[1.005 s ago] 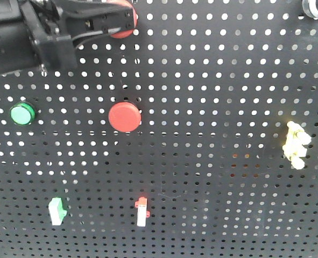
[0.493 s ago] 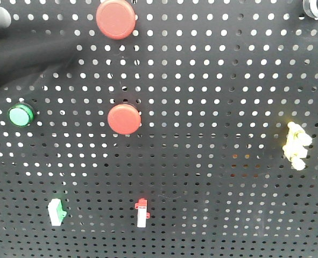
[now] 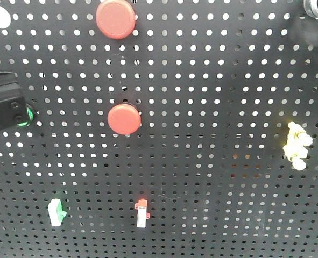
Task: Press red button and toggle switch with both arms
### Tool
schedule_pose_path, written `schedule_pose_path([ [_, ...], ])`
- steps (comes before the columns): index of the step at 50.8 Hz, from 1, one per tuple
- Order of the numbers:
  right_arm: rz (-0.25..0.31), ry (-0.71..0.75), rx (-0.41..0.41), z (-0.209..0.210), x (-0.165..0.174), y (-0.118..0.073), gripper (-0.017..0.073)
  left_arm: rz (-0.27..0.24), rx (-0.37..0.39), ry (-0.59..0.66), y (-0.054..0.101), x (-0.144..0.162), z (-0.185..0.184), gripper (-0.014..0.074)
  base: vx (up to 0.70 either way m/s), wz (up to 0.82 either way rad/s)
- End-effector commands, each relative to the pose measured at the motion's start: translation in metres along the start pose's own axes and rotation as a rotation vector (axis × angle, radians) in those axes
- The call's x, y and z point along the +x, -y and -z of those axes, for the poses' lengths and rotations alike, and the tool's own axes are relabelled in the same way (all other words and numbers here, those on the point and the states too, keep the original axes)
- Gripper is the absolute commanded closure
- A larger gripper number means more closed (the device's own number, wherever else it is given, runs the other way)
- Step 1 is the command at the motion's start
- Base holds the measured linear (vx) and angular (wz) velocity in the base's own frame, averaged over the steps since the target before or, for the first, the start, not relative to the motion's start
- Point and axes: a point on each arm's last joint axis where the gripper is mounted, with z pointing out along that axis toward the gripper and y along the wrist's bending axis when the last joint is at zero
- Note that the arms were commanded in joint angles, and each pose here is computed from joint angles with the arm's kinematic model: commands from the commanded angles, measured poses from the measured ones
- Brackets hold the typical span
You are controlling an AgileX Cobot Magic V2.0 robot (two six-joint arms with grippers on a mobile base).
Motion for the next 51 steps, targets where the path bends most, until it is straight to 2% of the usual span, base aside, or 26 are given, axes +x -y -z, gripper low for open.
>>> schedule_pose_path([
  [1, -0.020, 0.074, -0.017, -0.001, -0.020, -0.005, 0.0562, 0.030, -0.044, 0.065, -0.003, -0.012, 0.003, 0.0591, 0.00, 0.00],
  [5, -0.032, 0.058, -0.013, -0.003, -0.019, -0.002, 0.0562, 0.030, -0.044, 0.065, -0.003, -0.012, 0.003, 0.0591, 0.00, 0.00],
  [15, -0.016, -0.003, 0.013, -0.003, -0.013, 0.000, 0.0562, 0.017, -0.047, 0.055, -0.004, -0.011, 0.003, 0.0591, 0.00, 0.00],
  [27, 0.023, -0.005, 0.064, -0.001, -0.014, 0.002, 0.0562, 0.017, -0.048, 0.055, -0.004, -0.011, 0.003, 0.0591, 0.00, 0.00],
  [38, 0.087, 0.039, 0.192, 0.009, -0.023, 0.005, 0.0562, 0.016, -0.048, 0.054, -0.004, -0.011, 0.003, 0.0591, 0.00, 0.00],
  [45, 0.126, -0.007, 0.272, 0.012, -0.020, 0.011, 0.0562, 0.016, -0.048, 0.054, -0.004, -0.011, 0.003, 0.0591, 0.00, 0.00],
  [51, 0.110, -0.041, 0.287, 0.012, -0.017, 0.012, 0.0562, 0.016, -0.048, 0.054, -0.004, -0.011, 0.003, 0.0591, 0.00, 0.00],
])
